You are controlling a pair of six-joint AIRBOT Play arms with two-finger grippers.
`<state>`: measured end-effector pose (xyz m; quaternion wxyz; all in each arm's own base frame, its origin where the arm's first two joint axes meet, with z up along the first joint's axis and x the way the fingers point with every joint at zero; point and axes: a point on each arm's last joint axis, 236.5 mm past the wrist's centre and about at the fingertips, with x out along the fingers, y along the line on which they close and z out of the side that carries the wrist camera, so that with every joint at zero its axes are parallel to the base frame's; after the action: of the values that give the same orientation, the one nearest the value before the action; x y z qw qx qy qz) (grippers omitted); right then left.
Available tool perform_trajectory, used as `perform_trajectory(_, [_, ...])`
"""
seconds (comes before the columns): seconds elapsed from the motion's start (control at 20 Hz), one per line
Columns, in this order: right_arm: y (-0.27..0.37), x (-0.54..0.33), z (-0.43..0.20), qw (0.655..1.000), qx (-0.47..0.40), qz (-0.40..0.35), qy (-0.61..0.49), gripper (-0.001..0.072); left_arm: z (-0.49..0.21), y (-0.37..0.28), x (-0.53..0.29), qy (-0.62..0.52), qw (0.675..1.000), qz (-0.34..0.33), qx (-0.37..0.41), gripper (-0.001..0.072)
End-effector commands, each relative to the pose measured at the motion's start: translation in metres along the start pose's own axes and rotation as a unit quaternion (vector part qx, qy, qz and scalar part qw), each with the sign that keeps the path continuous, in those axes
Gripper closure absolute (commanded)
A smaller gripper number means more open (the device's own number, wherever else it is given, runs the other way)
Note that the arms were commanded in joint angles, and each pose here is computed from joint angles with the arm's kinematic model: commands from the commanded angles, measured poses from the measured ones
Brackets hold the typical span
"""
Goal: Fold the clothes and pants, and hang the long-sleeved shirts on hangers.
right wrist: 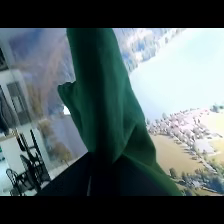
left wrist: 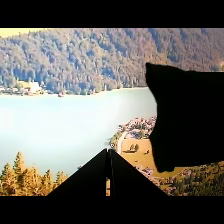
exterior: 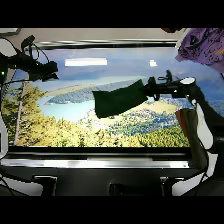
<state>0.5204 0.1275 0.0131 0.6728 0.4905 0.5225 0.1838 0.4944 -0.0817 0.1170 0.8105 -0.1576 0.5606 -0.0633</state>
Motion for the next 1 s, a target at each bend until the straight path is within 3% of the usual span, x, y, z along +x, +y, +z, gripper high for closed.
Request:
perform_trajectory(0.0, [0.017,-0.058,0.046,0.995,0.029,0.016,-0.093,0.0679,0.000,0.000,0.000,0.000,1.000,0.000,0.000,0.0691])
perform_trajectory(0.45, [0.007,-0.226,0.123,0.940,0.106,0.011,-0.323,0.0680,0.000,0.000,0.000,0.000,1.000,0.000,0.000,0.0691])
perform_trajectory(0.95, [-0.018,-0.349,0.104,0.856,0.189,-0.093,-0.472,0.0680,-0.001,0.000,0.000,0.001,1.000,0.000,0.000,0.0691])
